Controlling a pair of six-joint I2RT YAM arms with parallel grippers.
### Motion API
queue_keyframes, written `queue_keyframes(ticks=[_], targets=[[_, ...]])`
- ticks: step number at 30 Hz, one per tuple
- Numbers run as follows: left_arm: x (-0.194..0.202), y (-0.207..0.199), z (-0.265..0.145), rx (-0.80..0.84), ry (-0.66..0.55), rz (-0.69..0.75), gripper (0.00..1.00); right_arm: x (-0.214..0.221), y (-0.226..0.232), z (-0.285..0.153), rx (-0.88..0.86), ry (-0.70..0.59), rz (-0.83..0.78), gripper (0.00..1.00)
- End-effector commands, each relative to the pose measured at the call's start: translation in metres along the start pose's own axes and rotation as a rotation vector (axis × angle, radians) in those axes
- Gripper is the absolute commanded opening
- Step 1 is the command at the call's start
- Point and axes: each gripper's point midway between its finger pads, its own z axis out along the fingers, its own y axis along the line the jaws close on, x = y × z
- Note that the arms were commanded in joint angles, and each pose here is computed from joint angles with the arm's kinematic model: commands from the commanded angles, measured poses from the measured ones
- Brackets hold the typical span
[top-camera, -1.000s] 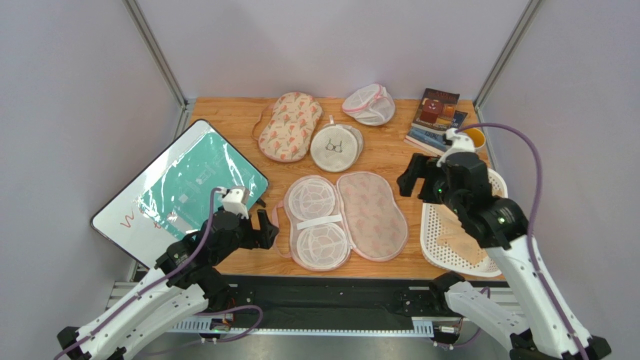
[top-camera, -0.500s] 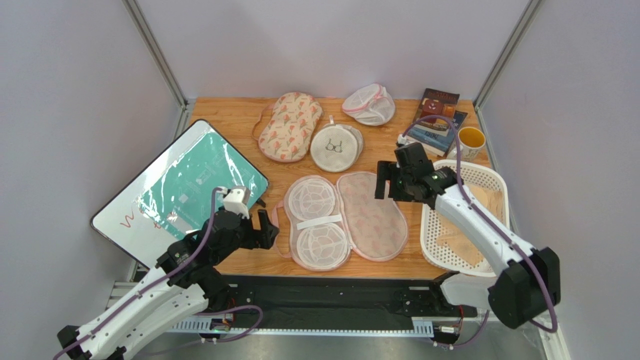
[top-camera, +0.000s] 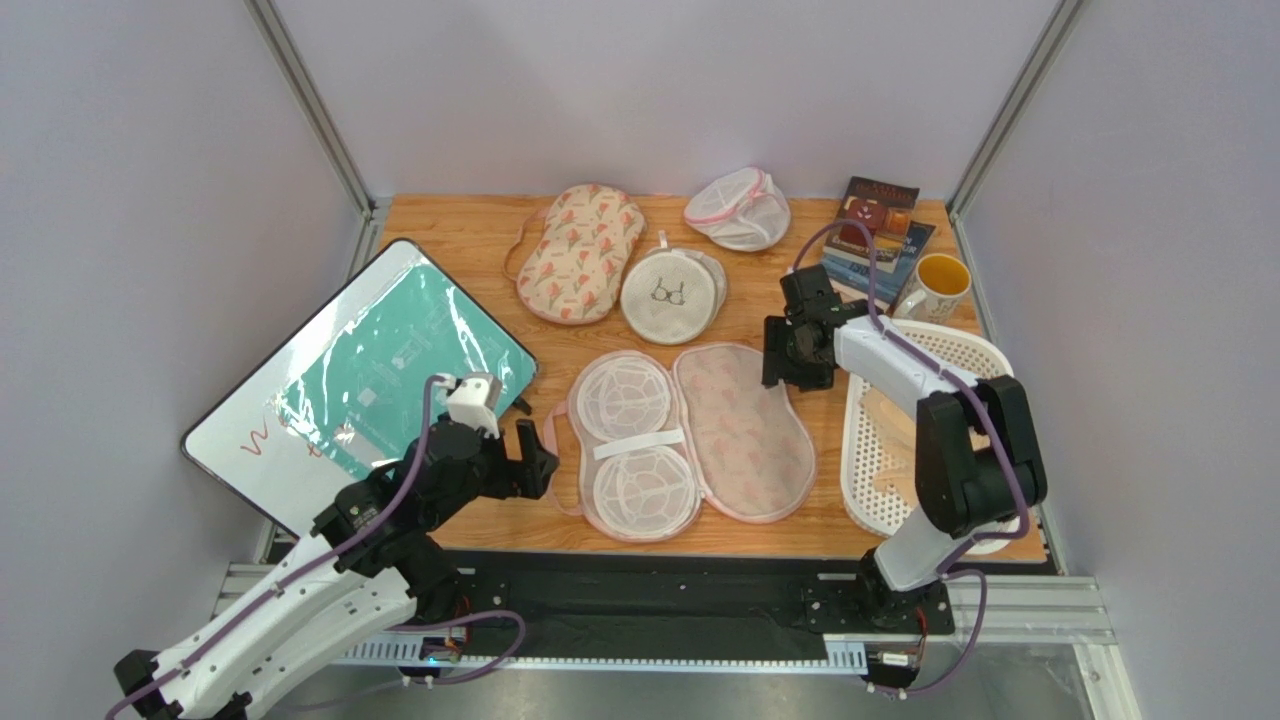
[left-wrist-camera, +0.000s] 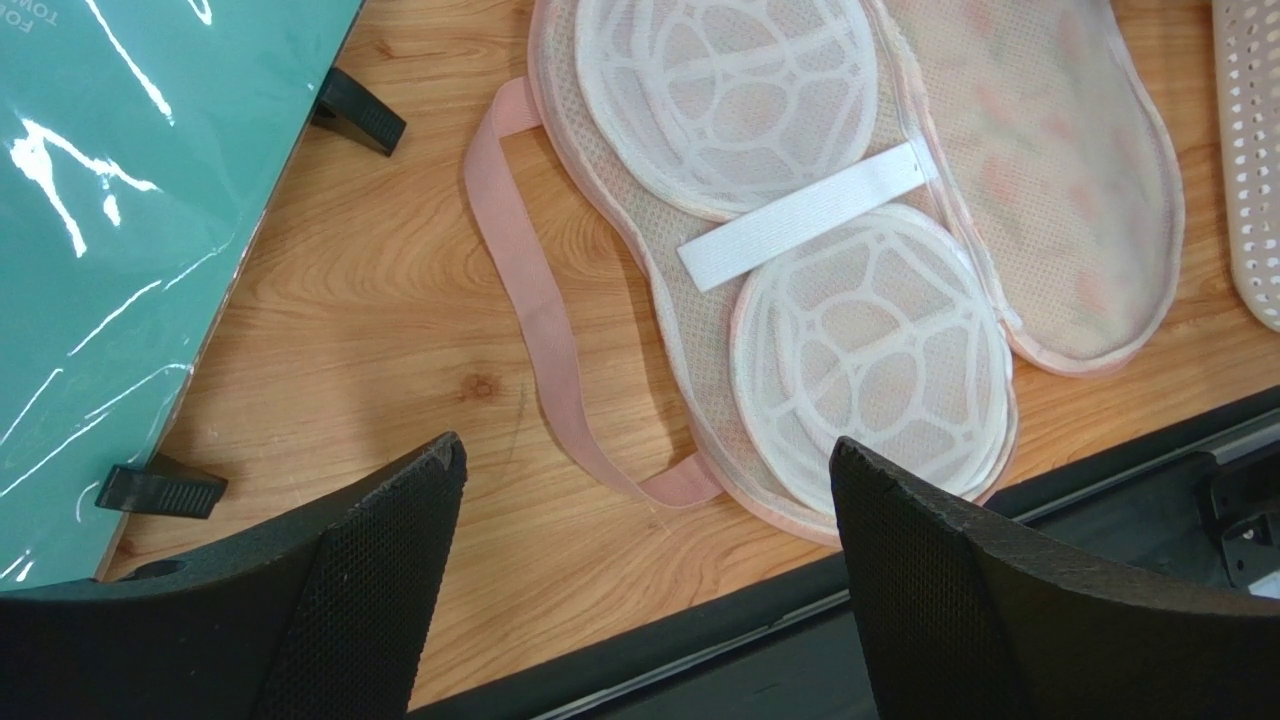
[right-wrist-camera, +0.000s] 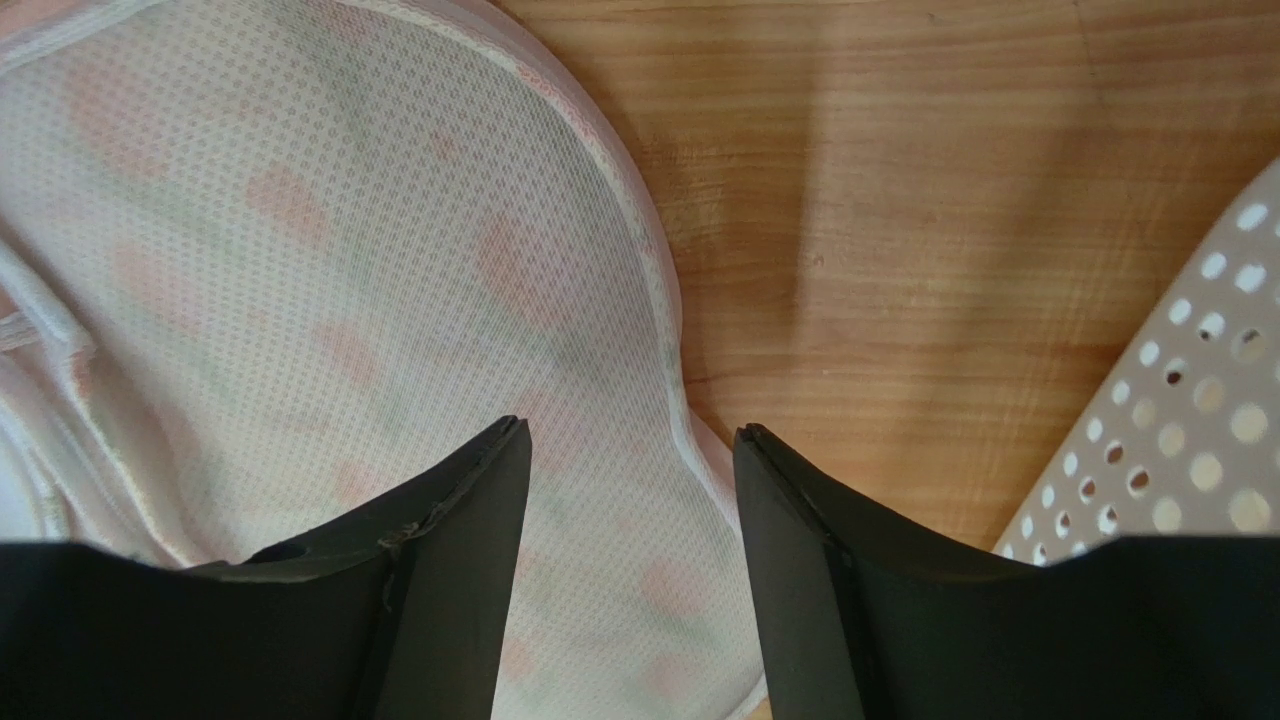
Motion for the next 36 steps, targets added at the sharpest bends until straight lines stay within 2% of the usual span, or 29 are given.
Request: queue_keyframes(ticks=[1, 12, 15, 16, 18, 21, 22, 27, 36], targets=[[-0.002, -0.001, 0.002, 0.008, -0.016, 0.014, 0.96, -0.02, 0.004, 0.017, -0.024, -0.022, -0.038, 0.55], [-0.002, -0.001, 0.002, 0.003, -0.014, 0.018, 0.96, -0.017, -0.014, 0.037, -0.033, 0.021, -0.007, 0.49], [-0.001, -0.001, 0.003, 0.003, -0.009, 0.02, 0.96, -0.013, -0.009, 0.04, -0.062, 0.041, -0.025, 0.38], [-0.002, -0.001, 0.002, 0.005, -0.013, 0.019, 0.96, -0.011, -0.007, 0.042, -0.077, 0.054, -0.032, 0.3], [-0.001, -0.001, 0.002, 0.004, -0.011, 0.018, 0.96, -0.009, -0.006, 0.043, -0.088, 0.068, -0.039, 0.26], [-0.002, -0.001, 0.002, 0.005, -0.013, 0.017, 0.96, -0.006, -0.002, 0.044, -0.108, 0.084, -0.05, 0.1], [-0.002, -0.001, 0.002, 0.006, -0.014, 0.017, 0.96, -0.008, -0.001, 0.041, -0.114, 0.08, -0.052, 0.0], [-0.002, -0.002, 0.001, 0.008, -0.015, 0.017, 0.96, -0.018, 0.001, 0.009, -0.122, 0.047, -0.056, 0.0], [-0.002, -0.003, 0.001, 0.016, -0.01, 0.016, 0.96, -0.05, 0.028, -0.086, -0.167, -0.105, -0.08, 0.0]])
